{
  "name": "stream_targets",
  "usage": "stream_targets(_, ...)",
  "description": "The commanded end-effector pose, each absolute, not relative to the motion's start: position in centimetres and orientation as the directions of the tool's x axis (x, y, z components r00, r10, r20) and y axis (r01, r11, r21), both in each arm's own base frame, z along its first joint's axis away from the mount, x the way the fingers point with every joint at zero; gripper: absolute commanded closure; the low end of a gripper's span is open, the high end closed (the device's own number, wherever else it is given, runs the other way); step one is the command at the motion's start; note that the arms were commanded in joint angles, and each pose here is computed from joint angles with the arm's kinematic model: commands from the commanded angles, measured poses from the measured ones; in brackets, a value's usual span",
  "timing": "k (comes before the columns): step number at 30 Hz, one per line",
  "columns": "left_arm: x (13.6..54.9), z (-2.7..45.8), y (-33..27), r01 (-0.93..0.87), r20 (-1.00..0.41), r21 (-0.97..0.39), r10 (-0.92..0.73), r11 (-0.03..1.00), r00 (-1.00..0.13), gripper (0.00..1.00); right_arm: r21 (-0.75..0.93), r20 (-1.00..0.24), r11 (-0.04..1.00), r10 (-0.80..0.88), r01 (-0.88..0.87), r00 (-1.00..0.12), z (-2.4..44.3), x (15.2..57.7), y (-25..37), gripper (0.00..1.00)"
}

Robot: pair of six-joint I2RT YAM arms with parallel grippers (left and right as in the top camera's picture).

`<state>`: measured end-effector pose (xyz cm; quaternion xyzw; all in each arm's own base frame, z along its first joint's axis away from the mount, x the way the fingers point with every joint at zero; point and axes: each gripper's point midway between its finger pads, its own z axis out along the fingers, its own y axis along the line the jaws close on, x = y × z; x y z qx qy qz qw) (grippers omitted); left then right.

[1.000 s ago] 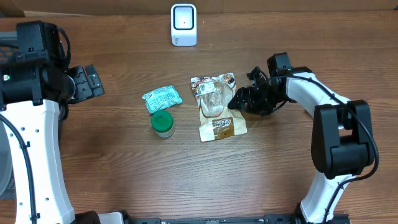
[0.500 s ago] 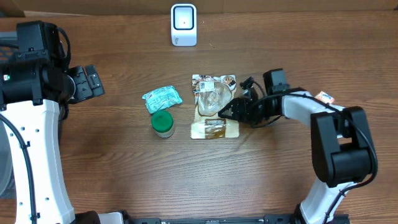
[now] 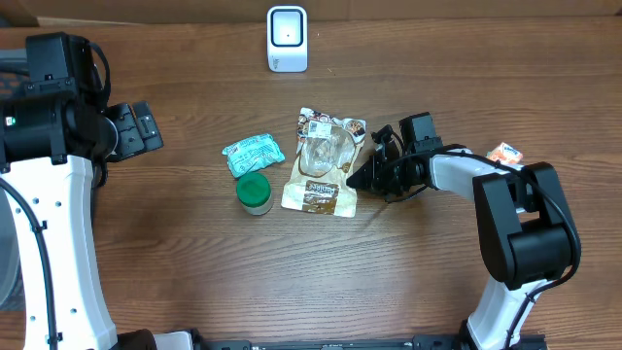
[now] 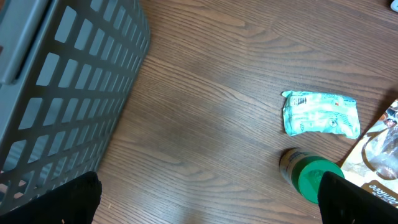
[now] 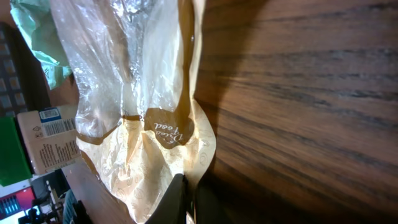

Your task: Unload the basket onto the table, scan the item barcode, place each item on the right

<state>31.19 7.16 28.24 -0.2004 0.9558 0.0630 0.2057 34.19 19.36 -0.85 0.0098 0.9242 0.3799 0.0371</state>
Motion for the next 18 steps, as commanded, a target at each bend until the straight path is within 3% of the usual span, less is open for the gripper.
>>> stream_targets(1, 31.2, 28.3, 7.4, -0.427, -0.422, 0.040, -0.373, 0.903, -0.826, 0.00, 0.516, 0.011, 0.852, 0.088, 0.081, -0.996, -5.8, 32.5, 16.0, 0.96)
stream_targets(6, 31.2, 28.3, 7.4, -0.427, -0.422, 0.040, -0.373, 0.903, -0.826, 0.00, 0.509, -0.076, 0.860, 0.099, 0.047, -0.992, -2.0, 35.3, 15.8, 0.96)
stream_targets(7, 31.2, 28.3, 7.4, -0.427, -0.422, 0.040, -0.373, 0.903, -0.826, 0.00, 0.511, -0.101, 0.859, 0.101, 0.035, -0.990, -1.3, 35.9, 15.9, 0.89)
stream_targets(8, 31.2, 28.3, 7.4, -0.427, -0.422, 0.040, -0.373, 0.903, -0.826, 0.00, 0.516, -0.123, 0.856, 0.102, 0.024, -0.987, -0.7, 36.6, 16.1, 0.66)
stream_targets(10, 31.2, 28.3, 7.4, -0.427, -0.422, 0.040, -0.373, 0.903, -0.826, 0.00, 0.522, -0.144, 0.853, 0.109, 0.019, -0.984, -0.2, 37.3, 16.2, 0.54)
stream_targets(18, 31.2, 28.3, 7.4, -0.427, -0.422, 0.040, -0.373, 0.903, -0.826, 0.00, 0.474, -0.169, 0.879, 0.155, 0.057, -0.973, -2.0, 38.6, 15.7, 0.52)
